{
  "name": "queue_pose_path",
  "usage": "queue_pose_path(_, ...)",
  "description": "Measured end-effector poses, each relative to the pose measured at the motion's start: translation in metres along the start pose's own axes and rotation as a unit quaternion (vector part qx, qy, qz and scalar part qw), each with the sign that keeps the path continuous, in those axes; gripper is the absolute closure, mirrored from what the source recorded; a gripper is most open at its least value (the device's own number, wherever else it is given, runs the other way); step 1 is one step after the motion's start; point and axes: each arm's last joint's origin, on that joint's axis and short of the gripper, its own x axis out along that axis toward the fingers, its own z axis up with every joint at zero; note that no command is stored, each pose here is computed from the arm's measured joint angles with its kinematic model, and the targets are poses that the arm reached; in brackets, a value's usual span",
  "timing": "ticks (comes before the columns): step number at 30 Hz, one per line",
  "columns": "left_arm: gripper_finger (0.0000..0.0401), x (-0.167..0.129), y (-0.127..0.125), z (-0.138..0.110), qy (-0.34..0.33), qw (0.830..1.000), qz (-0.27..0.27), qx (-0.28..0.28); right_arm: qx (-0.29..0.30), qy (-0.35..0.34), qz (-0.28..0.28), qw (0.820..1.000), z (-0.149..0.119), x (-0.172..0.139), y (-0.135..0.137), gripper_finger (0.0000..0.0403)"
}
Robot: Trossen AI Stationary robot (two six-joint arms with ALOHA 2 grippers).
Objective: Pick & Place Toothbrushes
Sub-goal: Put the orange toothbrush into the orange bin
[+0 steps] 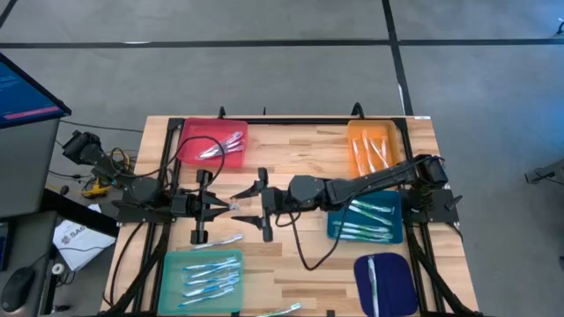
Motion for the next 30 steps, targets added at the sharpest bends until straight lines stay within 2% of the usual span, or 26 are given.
queue_pose_path(21,0.0400,0.0000,0.0001,-0.0001,0.001,1.000,0.002,0.000,-0.014,0.012,0.002,1.000,-0.0021,-0.0001,0.0005,0.0384)
queue_pose_path(25,0.0398,0.0000,0.0001,-0.0001,0.001,1.000,0.002,0.000,-0.017,0.012,0.002,1.000,-0.0021,-0.0002,0.0005,0.0384)
queue_pose_path(30,0.0397,0.0000,0.0009,-0.0004,0.006,1.000,0.016,-0.003,-0.008,0.013,-0.002,1.000,-0.0024,0.0000,-0.0022,0.0356)
